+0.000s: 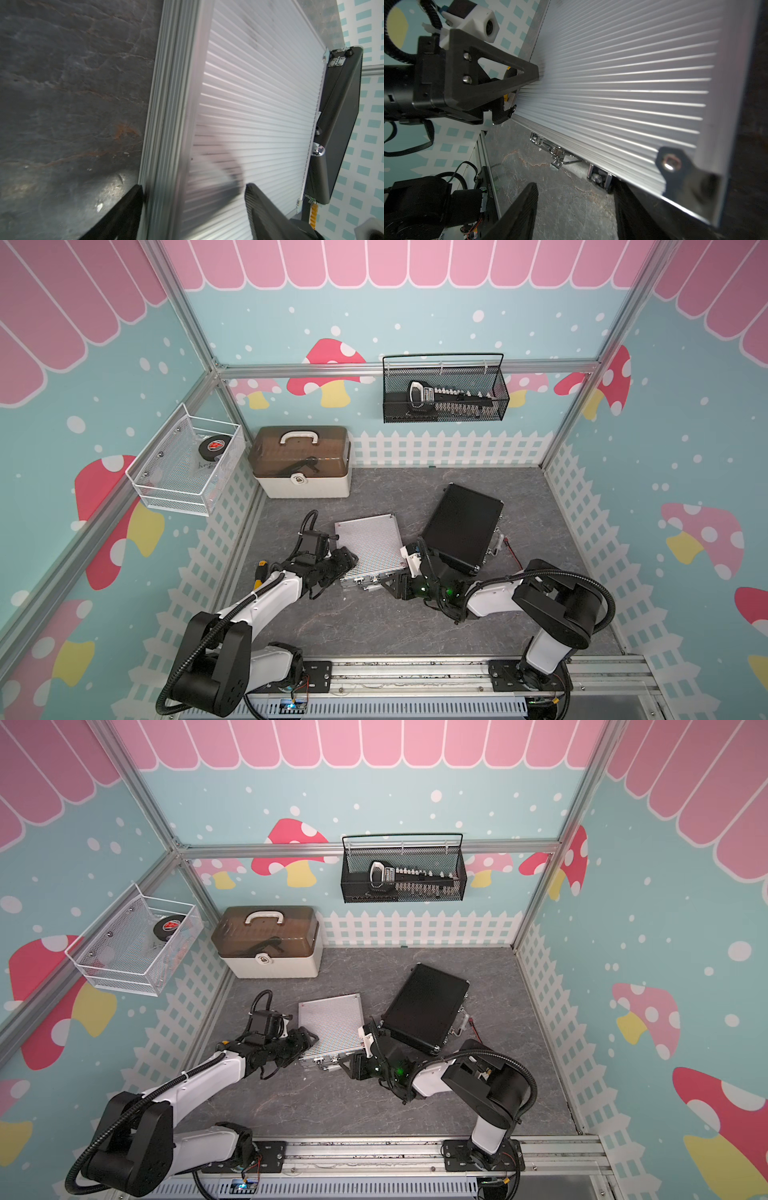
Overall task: Open the poker set cases
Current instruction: Open the case lid on the poker set case.
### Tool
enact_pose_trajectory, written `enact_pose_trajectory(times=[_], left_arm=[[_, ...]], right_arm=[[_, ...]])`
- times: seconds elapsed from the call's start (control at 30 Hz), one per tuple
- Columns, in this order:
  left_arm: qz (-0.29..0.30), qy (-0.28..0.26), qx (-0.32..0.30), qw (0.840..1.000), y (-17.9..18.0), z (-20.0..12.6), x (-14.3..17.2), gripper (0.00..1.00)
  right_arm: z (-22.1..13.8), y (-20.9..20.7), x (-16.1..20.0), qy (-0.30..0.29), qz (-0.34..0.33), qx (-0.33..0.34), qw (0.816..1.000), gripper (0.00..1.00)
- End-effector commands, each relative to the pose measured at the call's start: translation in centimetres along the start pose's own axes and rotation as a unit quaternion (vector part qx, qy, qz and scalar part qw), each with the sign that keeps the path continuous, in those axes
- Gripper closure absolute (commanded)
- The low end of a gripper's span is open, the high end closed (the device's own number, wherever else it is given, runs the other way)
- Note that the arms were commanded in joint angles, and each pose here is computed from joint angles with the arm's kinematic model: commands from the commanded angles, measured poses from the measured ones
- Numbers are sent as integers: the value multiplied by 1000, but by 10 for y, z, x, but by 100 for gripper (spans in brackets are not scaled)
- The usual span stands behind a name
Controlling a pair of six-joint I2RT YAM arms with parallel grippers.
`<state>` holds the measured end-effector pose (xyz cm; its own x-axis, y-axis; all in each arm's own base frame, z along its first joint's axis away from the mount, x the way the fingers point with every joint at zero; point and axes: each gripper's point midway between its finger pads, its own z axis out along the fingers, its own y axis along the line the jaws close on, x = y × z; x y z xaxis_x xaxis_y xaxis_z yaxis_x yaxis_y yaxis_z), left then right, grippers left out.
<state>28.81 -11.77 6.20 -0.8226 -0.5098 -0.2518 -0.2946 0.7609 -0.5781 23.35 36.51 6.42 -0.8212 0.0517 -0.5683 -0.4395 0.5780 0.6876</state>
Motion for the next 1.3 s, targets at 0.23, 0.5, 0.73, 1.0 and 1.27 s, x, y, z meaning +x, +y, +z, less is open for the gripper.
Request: enact_pose_trajectory(times=[0.23, 0.5, 0.73, 1.0, 1.27], left_arm=[[-7, 2, 10, 1000, 0, 3, 2, 24], [-8, 2, 7, 1000, 2, 4, 2, 24], [-6, 3, 4, 1000, 3, 7, 2, 25], [-8, 7, 2, 1000, 6, 9, 4, 25], [-8, 2, 3, 1000, 6, 7, 4, 24]], right_arm=[[16, -10, 14, 1, 16, -25, 1000, 39], [14, 10, 9, -10, 23, -76, 997, 46], [3, 26, -2, -31, 26, -107, 993, 49], [-7, 37, -13, -57, 49, -130, 989, 50], [-8, 39, -23, -61, 55, -108, 991, 49]])
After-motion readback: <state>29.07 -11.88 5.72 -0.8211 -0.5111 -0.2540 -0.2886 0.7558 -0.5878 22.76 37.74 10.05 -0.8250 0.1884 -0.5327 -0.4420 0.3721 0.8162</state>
